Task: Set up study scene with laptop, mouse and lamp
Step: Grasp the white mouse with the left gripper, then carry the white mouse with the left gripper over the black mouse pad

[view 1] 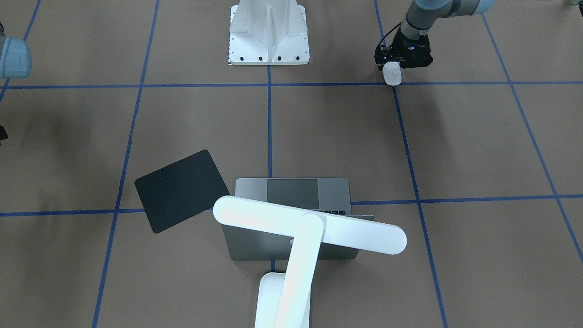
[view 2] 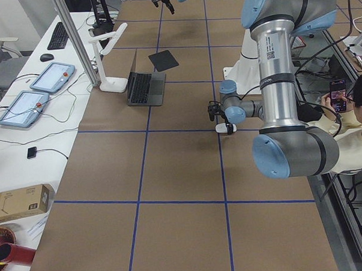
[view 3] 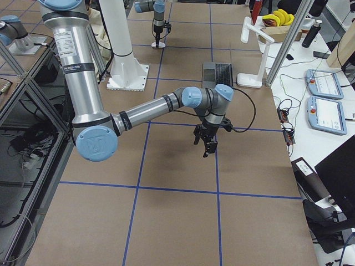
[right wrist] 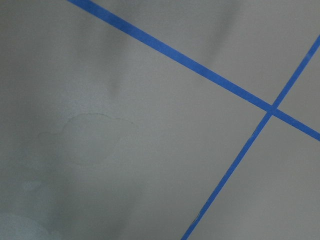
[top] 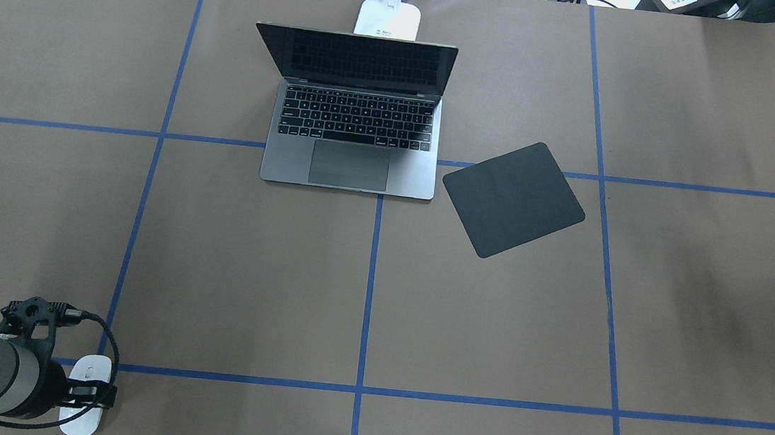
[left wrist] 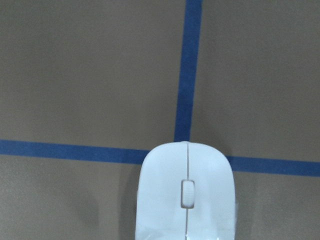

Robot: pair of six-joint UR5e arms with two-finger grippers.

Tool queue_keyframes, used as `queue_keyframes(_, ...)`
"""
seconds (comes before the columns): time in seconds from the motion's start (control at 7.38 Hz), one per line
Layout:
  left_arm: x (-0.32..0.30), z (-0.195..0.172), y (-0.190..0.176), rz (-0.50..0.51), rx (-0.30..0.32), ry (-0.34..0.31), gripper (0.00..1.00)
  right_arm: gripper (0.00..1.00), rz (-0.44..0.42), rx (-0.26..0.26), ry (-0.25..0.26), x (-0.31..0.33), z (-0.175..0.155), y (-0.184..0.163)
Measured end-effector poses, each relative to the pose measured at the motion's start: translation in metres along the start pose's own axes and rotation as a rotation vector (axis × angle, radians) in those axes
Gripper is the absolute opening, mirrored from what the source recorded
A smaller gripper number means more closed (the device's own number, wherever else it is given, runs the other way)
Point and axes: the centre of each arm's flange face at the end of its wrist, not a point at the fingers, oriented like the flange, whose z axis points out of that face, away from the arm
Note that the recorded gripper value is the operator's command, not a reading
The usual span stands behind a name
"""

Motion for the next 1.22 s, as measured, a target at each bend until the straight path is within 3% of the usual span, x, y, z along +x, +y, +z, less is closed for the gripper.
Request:
queue_keyframes(0.54, 0.003, -0.006, -0.002, -0.002, 0.012, 0.009, 0.48, 1.00, 0.003, 0.005, -0.001, 0.001, -0.002, 0.000)
queue_keyframes(0.81, 0.017, -0.032, -0.002, -0.007, 0.017, 0.028, 0.43, 1.00, 0.008, 0.008, -0.001, 0.003, -0.005, 0.000)
queue_keyframes(1.22, 0.081, -0.075, -0.034, -0.033, 0.088, 0.134, 0.39, 1.00, 0.028, 0.014, -0.011, 0.005, -0.009, 0.000)
